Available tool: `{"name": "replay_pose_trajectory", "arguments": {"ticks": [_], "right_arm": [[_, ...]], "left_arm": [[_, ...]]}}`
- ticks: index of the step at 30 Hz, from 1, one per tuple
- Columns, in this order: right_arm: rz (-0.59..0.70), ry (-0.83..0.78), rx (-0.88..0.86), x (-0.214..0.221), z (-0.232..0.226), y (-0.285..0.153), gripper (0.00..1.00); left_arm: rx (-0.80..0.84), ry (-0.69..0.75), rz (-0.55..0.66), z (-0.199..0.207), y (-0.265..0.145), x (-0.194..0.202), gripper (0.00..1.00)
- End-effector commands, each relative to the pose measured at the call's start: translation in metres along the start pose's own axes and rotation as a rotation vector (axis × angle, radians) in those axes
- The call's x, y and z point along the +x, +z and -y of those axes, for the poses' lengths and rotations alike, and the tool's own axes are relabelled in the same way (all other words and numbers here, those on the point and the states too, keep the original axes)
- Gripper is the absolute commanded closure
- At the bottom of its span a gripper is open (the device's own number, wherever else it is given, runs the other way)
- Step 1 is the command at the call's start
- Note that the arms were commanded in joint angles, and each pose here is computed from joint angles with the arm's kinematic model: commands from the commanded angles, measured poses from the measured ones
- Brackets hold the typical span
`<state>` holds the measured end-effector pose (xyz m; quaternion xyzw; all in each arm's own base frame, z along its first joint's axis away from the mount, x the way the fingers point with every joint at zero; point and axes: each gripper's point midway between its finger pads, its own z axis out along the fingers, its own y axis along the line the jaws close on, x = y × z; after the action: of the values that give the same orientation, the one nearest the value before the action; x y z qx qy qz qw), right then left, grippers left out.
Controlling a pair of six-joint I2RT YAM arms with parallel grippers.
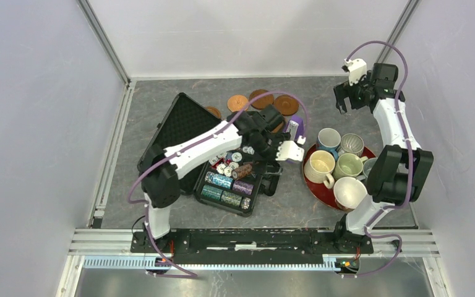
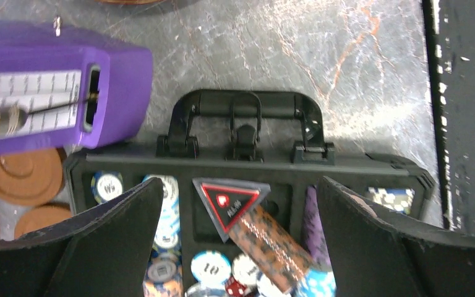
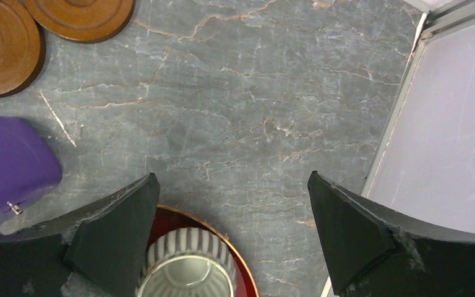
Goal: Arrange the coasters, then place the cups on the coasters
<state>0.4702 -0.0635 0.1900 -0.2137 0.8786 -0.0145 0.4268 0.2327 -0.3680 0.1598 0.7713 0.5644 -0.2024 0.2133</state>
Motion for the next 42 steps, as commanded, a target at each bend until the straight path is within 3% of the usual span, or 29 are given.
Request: {"name": "replay_pose_trajectory", "arguments": {"ticks": [1,13,22,30,42], "right_arm": [[0.070,-0.022,0.023,-0.015,0.000,-0.021,0.02],[0.054,-0.015,0.011,-0.001,-0.008,-0.025,0.02],[0.059,-0.011,0.007,-0.003,-0.006,-0.023,0.02],[0.055,0.002,-0.002,-0.002,-0.008,-0.019,0.02],[0.048,0.011,-0.008,0.002,-0.008,-0.012,0.02]], "left_arm": [[-0.041,0.116,-0.010,-0.025,0.031,-0.012,0.01],[-0.096,0.151,-0.107,-0.057,0.088,0.016,0.03],[-0.135,0.163,-0.198,-0.070,0.108,0.042,0.07],[-0.131,0.173,-0.330,-0.075,0.106,0.078,0.16],[0.023,0.113,-0.582,-0.056,0.079,0.152,0.24]]}}
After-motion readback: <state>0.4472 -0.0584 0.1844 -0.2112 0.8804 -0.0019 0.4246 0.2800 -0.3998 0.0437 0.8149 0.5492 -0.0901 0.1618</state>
